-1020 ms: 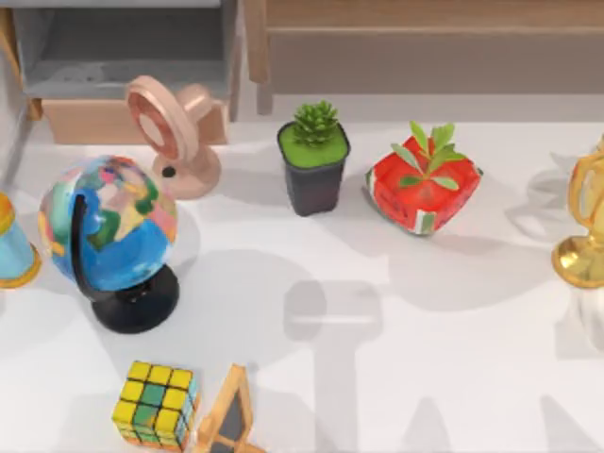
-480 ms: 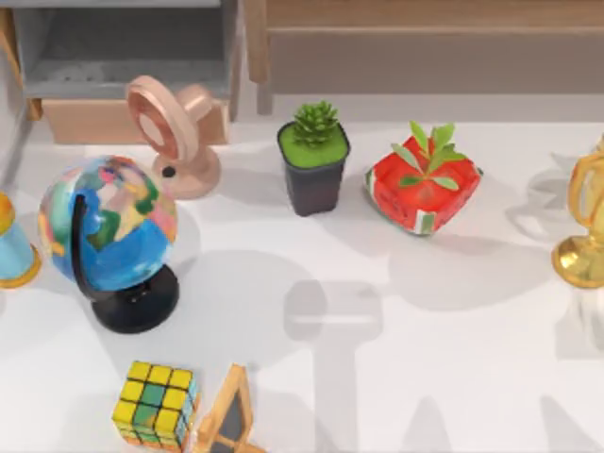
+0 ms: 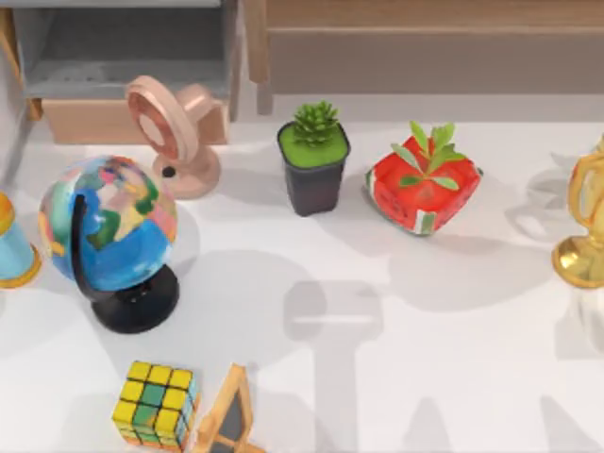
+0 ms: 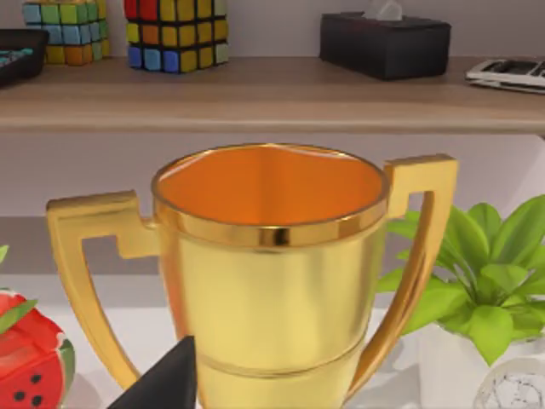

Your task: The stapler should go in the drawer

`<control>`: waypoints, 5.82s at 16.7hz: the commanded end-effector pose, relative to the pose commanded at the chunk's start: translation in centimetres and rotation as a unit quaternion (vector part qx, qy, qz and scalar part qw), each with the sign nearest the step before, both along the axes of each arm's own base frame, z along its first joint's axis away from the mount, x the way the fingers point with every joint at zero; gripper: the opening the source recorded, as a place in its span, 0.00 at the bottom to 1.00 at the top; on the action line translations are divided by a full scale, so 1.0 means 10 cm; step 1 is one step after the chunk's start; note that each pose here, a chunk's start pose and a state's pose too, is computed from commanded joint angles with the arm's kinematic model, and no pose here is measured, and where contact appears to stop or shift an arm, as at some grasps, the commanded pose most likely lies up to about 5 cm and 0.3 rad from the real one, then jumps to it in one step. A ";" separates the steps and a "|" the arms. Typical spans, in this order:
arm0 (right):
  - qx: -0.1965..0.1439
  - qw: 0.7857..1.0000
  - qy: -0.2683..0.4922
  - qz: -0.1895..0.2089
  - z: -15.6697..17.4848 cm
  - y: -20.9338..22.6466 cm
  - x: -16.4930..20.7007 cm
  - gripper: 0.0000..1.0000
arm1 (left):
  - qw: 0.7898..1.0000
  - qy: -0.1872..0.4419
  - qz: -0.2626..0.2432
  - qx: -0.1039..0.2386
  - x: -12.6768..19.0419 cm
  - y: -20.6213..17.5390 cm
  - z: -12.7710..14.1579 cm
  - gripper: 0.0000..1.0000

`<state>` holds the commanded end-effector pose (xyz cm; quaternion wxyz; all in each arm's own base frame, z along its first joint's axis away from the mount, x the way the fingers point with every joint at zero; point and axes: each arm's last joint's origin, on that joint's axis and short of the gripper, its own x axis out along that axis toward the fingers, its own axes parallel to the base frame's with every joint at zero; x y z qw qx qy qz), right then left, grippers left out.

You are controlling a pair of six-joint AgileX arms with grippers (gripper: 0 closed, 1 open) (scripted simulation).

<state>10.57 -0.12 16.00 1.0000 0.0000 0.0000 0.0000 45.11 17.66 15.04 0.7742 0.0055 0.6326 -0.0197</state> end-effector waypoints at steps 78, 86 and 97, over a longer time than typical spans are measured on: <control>0.000 1.000 0.000 0.000 0.00 0.00 0.00 1.00 | 0.547 -0.467 -0.439 0.539 -1.97 -0.03 -0.55 0.00; 0.000 1.000 0.000 0.000 0.00 0.00 0.00 1.00 | 0.555 -0.465 -0.439 0.532 -1.97 -0.02 -0.59 0.00; 0.000 1.000 0.000 0.000 0.00 0.00 0.00 1.00 | 0.555 -0.465 -0.439 0.532 -1.34 -0.03 -0.59 0.00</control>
